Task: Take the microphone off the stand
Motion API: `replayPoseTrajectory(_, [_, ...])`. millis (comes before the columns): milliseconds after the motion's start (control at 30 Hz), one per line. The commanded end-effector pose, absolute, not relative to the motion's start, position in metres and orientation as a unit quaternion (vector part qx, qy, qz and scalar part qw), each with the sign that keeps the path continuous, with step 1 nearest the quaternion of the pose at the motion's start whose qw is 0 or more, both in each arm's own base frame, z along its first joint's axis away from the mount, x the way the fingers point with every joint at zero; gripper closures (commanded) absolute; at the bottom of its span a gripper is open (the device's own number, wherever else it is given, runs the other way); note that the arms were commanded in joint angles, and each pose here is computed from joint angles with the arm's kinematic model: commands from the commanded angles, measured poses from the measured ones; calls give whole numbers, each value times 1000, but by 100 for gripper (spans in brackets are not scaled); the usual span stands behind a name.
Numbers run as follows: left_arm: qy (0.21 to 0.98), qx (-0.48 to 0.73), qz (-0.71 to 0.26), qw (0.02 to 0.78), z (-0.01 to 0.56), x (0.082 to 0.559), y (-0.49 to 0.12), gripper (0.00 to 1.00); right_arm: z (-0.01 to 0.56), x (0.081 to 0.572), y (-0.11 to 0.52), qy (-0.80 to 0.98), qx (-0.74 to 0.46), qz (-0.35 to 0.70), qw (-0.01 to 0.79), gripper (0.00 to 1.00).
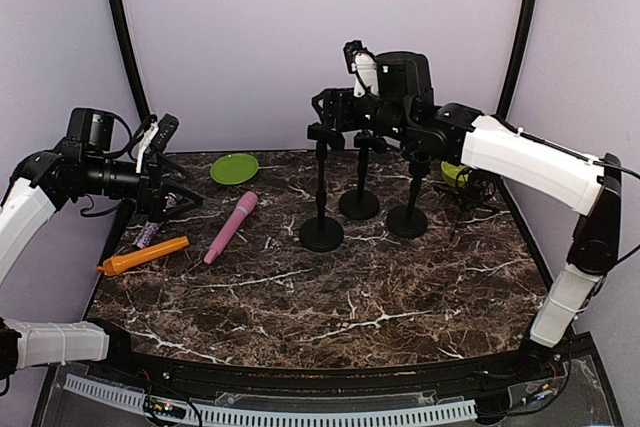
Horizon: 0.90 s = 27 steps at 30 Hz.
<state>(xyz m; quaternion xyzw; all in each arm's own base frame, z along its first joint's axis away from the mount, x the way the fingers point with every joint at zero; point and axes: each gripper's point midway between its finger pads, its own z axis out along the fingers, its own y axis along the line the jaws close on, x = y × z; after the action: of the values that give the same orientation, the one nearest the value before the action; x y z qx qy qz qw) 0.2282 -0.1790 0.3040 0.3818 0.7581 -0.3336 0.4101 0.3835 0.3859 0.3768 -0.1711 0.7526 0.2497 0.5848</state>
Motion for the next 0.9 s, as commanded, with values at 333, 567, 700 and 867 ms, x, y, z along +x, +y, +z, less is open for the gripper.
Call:
replayPoseTrajectory(333, [747,386,-340,422,310,219,-178,1,325,410,381,804,-162,166,548,41])
replayPoseTrajectory(567, [746,385,-339,424,312,219,-178,1,300,410,376,820,-157,149,529,46])
replayPoseTrajectory(700, [745,385,-341,424,312,220,-179,1,277,407,373,830,-157,145,515,47])
replayPoseTrajectory(867, [747,385,-340,422,311,220,-179,1,243,405,375,845,-164,137,491,49])
